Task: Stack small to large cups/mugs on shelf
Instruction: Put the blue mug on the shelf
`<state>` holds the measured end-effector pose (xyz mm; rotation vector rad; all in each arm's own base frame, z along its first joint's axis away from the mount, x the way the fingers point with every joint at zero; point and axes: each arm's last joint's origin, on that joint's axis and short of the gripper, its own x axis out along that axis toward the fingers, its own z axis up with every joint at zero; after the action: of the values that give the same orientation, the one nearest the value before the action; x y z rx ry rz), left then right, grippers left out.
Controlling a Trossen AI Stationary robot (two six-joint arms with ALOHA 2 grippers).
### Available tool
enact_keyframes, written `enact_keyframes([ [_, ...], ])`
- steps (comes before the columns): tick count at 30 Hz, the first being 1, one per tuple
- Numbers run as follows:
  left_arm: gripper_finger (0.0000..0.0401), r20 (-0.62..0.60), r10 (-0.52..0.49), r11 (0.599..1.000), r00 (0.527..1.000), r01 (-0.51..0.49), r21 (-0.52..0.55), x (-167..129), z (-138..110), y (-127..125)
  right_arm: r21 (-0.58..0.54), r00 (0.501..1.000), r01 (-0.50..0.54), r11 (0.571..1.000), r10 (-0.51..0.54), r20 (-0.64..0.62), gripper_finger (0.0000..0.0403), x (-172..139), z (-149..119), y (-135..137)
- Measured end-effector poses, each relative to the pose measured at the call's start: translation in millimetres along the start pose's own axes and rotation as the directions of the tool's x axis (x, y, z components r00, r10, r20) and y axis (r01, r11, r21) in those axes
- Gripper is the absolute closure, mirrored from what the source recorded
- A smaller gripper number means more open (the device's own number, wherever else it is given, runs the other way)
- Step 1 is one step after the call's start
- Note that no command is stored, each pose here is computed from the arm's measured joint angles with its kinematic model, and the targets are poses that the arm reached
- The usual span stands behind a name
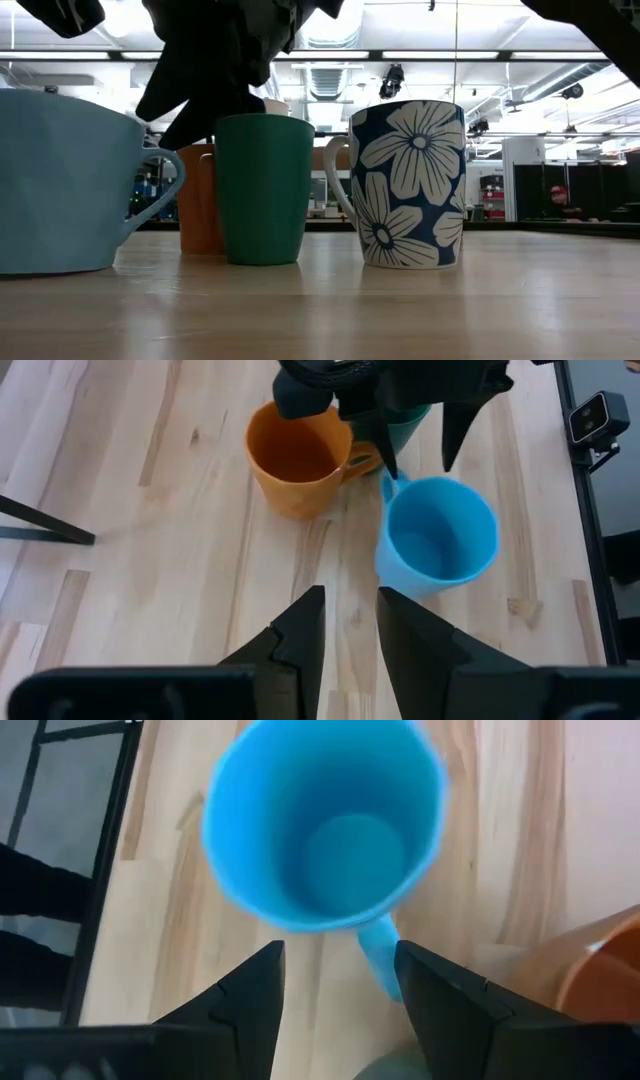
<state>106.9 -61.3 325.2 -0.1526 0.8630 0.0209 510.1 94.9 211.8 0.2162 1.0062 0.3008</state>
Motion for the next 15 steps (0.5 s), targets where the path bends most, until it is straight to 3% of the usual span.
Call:
enact_keyframes([
  [15, 0.0321, -0.007, -0.009, 1.000, 1.000, 0.009, -0.002, 0.3, 0.0, -0.4, -0.021, 1.000, 0.000, 1.000, 0.000, 0.005, 0.0216, -0.9, 1.0, -2.9],
])
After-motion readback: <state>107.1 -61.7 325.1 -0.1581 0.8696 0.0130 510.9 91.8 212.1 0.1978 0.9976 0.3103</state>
